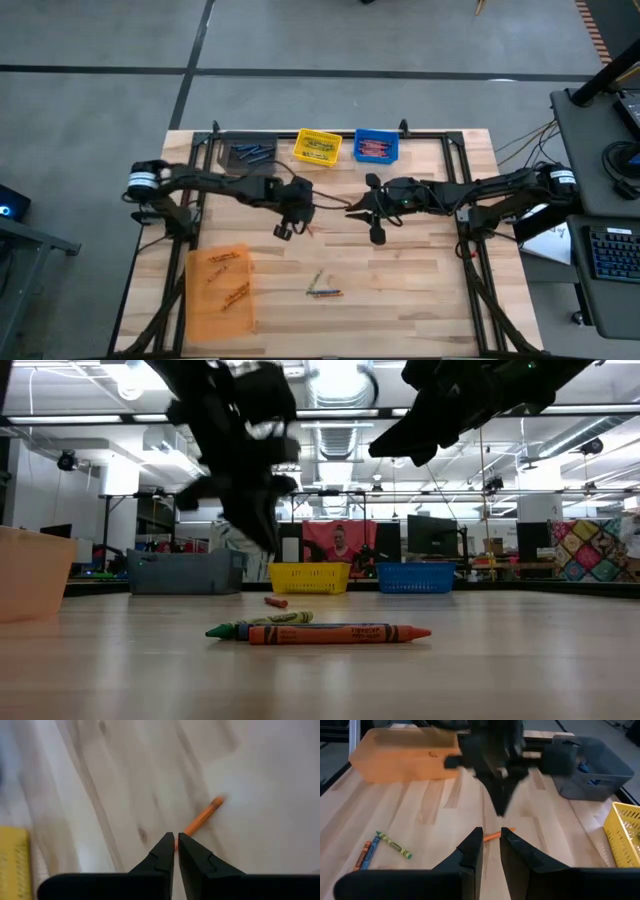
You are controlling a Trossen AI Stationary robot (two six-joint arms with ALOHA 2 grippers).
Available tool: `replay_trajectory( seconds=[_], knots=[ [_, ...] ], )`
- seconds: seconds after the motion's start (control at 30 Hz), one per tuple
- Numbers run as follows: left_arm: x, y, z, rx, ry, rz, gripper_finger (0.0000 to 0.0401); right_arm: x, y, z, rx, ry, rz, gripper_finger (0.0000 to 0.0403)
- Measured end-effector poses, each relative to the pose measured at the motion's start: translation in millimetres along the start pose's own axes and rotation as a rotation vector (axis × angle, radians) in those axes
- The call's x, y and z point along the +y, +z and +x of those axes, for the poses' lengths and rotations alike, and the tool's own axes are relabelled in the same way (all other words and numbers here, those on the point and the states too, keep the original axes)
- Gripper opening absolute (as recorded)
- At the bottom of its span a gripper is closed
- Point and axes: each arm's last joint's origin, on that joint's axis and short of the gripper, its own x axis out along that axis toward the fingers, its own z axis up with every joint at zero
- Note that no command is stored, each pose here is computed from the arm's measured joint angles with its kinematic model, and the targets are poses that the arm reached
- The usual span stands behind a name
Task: Sort crayons
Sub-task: Put the orange crayon into the orange bin
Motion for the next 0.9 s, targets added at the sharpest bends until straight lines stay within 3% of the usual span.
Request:
replay_trajectory(
  seconds=[0.17, 0.43, 0.9],
  knots=[
    [6, -6, 25, 0.073, -0.032, 0.034, 0.0044, 0, 0, 0, 0.001, 0.0, 0.009, 0.0056],
    [5, -6, 41, 0.104, -0.06, 0.144, 0.012, 0, -4, 0, 0.032, 0.002, 0.04, 0.0056],
    [3, -10, 57, 0.125, -0.082, 0.163, 0.0107, 0, -6, 0, 0.045, 0.002, 0.06, 0.0056]
  ],
)
